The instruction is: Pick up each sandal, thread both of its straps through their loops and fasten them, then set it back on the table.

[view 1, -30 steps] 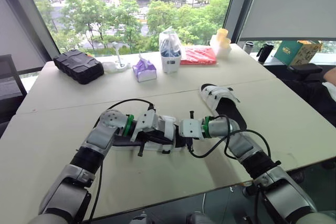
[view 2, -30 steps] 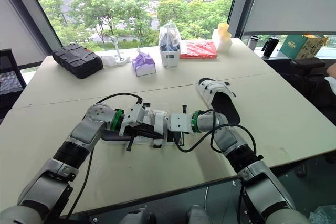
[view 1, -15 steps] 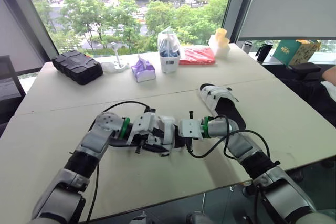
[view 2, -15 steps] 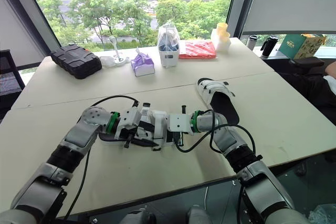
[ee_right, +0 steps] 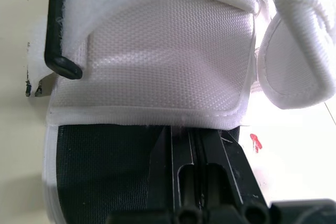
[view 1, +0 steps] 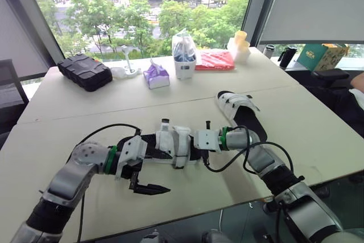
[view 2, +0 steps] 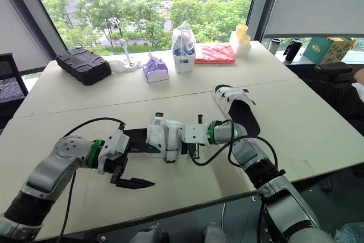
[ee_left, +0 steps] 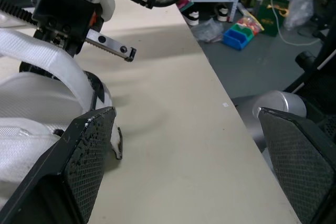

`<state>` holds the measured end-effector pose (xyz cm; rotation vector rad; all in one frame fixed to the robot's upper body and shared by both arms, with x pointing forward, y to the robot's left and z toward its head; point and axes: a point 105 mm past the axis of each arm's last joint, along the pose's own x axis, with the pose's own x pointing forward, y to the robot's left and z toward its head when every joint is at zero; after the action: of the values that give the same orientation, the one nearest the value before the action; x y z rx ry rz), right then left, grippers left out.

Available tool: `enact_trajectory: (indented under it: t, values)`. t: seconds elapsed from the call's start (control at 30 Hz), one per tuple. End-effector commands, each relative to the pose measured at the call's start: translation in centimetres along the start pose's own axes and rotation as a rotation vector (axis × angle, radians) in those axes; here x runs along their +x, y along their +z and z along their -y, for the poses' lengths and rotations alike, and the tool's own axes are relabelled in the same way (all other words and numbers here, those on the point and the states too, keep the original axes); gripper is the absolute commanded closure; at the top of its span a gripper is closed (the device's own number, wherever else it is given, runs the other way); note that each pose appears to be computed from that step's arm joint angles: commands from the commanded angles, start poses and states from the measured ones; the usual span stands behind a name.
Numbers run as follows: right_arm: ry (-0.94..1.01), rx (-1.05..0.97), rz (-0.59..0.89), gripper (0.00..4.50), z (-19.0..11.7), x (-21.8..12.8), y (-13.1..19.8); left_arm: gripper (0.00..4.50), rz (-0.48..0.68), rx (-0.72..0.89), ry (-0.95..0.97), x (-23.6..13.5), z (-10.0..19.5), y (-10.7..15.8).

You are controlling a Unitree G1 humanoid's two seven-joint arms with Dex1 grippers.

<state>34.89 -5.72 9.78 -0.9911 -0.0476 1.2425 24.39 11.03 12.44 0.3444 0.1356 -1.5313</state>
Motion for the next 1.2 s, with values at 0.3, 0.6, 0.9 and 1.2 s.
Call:
enact_trajectory:
  t: [0.3,0.6,0.9,1.2]
  values:
    - [0.071,0.020,-0.049,4.50,-1.7,0.3,-1.3,0.03,-0.011,-0.017,0.181,1.1,-1.3,-2.2]
    - [0.070,0.027,-0.049,4.50,-1.9,0.2,-1.3,0.03,0.060,-0.172,0.192,3.8,-0.7,-3.0]
    - [0.070,0.034,-0.043,4.50,-2.1,0.4,-1.1,1.84,0.088,-0.260,0.225,5.4,-1.6,-3.1]
    - [0.067,0.039,-0.046,4.50,-2.1,0.4,-1.2,4.41,0.055,-0.303,0.190,5.3,-1.0,-3.5]
